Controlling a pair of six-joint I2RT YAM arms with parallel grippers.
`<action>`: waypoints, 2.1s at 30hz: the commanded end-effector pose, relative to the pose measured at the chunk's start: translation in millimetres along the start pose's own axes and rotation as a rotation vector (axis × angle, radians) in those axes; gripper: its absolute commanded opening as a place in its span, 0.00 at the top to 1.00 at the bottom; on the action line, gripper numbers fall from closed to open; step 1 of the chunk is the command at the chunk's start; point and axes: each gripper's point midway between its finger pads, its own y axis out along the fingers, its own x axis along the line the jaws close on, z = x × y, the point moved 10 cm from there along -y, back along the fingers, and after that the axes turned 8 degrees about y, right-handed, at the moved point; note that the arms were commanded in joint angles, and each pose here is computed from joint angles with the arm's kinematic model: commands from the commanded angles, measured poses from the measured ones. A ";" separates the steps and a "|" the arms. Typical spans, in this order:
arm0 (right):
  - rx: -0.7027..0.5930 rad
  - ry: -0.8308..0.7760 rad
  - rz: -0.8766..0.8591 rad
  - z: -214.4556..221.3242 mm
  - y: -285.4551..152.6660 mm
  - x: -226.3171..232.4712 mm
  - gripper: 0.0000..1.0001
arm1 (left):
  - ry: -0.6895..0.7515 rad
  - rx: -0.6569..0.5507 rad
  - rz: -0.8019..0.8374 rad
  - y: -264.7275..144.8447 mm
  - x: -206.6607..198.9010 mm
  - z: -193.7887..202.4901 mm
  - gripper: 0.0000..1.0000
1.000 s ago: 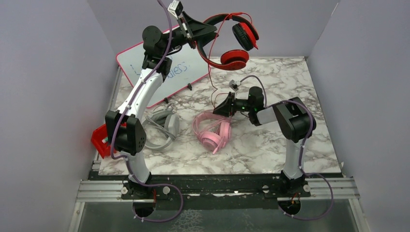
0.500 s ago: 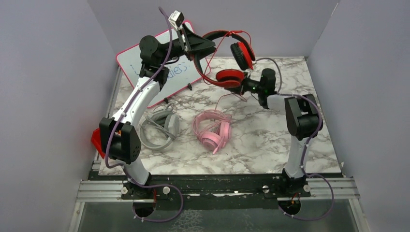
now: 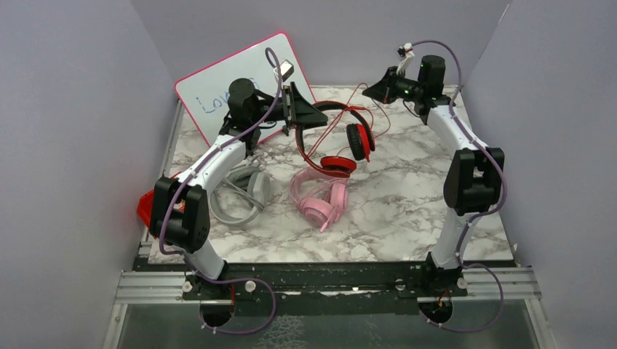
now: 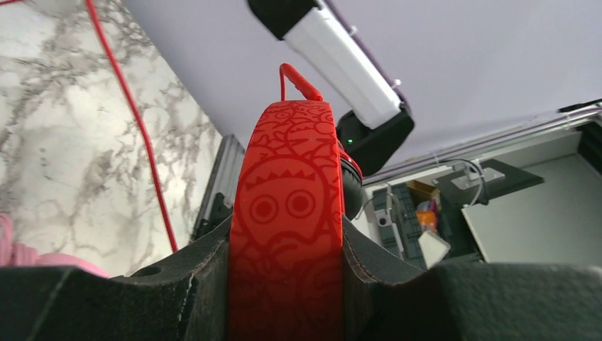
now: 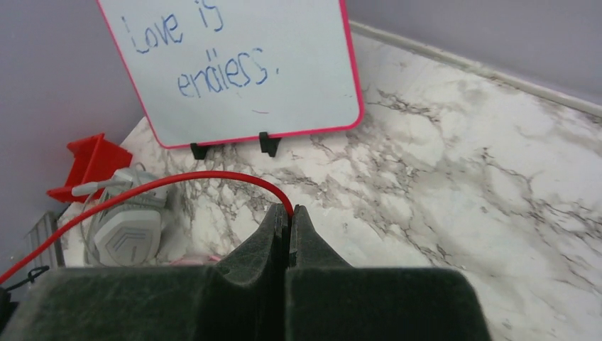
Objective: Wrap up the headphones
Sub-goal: Wrap the headphones cable around the headphones.
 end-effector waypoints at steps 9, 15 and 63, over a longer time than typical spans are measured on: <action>-0.046 -0.052 0.157 -54.6 -47.3 48.2 1.00 | 0.115 -0.016 -0.107 -10.9 29.7 -4.9 1.00; -0.027 -0.042 0.135 -62.3 -56.4 68.2 1.00 | 0.143 -0.067 -0.210 -7.4 47.0 -14.1 1.00; -0.014 0.117 -0.145 39.8 -16.9 188.6 0.96 | 0.123 -0.673 -0.194 19.4 49.1 -138.8 1.00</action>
